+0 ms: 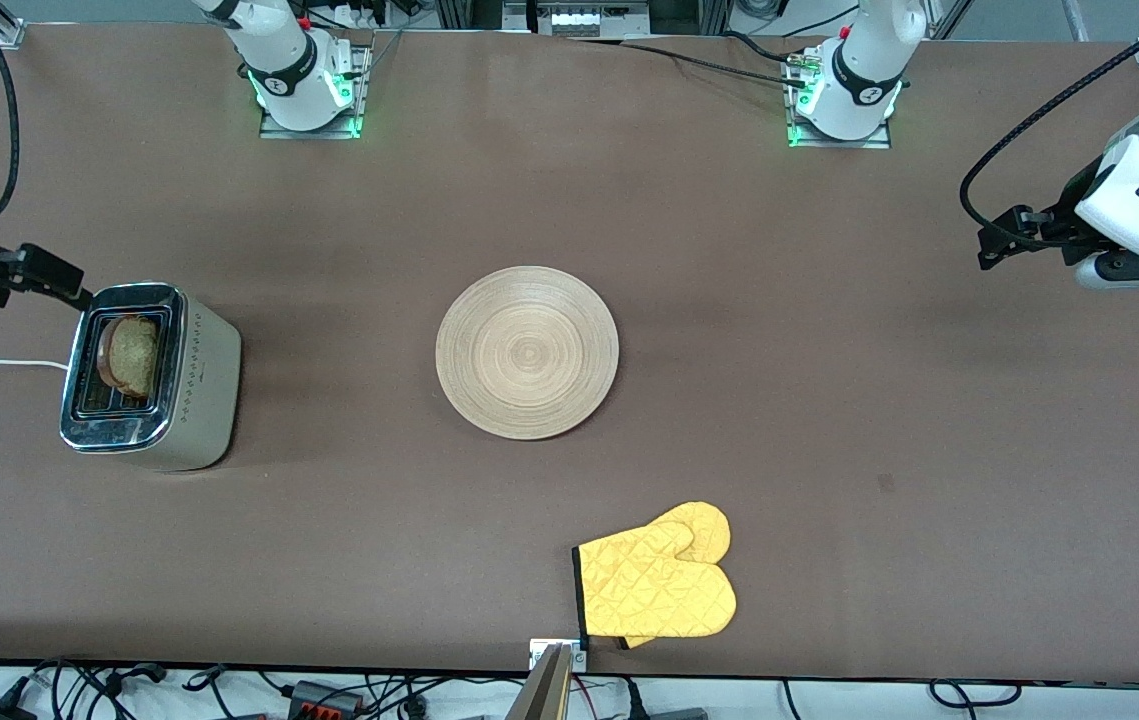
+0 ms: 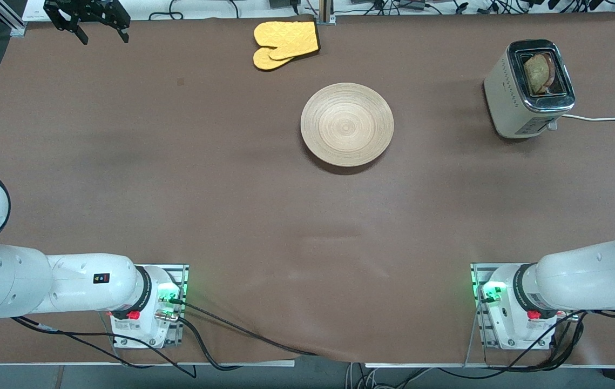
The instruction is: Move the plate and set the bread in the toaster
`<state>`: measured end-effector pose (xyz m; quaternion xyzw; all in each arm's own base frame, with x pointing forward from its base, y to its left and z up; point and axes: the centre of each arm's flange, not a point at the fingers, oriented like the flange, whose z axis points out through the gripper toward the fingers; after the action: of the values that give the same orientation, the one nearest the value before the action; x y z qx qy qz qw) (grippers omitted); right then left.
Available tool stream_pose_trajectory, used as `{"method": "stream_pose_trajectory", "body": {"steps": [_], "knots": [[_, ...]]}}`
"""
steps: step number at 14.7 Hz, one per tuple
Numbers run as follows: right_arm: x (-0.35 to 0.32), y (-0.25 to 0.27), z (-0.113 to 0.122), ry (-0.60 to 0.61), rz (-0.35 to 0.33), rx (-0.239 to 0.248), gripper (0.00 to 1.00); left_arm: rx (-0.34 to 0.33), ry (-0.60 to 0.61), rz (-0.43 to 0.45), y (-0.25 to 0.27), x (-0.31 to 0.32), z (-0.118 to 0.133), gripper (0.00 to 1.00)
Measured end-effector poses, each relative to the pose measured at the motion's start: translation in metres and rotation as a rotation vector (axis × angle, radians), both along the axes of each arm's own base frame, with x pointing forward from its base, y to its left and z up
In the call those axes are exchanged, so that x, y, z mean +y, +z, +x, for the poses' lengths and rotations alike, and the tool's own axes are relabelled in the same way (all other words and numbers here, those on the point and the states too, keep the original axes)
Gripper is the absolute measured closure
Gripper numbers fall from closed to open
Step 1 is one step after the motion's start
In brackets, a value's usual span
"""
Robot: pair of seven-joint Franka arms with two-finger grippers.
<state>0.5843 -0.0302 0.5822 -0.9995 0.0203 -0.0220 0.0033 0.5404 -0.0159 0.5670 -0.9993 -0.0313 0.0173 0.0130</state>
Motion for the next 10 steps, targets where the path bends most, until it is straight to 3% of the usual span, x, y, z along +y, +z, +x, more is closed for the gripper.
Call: {"method": "stream_pose_trajectory", "body": {"steps": [4, 10], "knots": [[0.002, 0.004, -0.024, 0.004, 0.0, 0.041, 0.0, 0.0, 0.0, 0.0, 0.0, 0.0, 0.0, 0.0], [0.004, -0.002, -0.027, 0.009, -0.001, 0.06, 0.0, 0.0, 0.003, 0.0, 0.0, 0.001, 0.0, 0.0]]}}
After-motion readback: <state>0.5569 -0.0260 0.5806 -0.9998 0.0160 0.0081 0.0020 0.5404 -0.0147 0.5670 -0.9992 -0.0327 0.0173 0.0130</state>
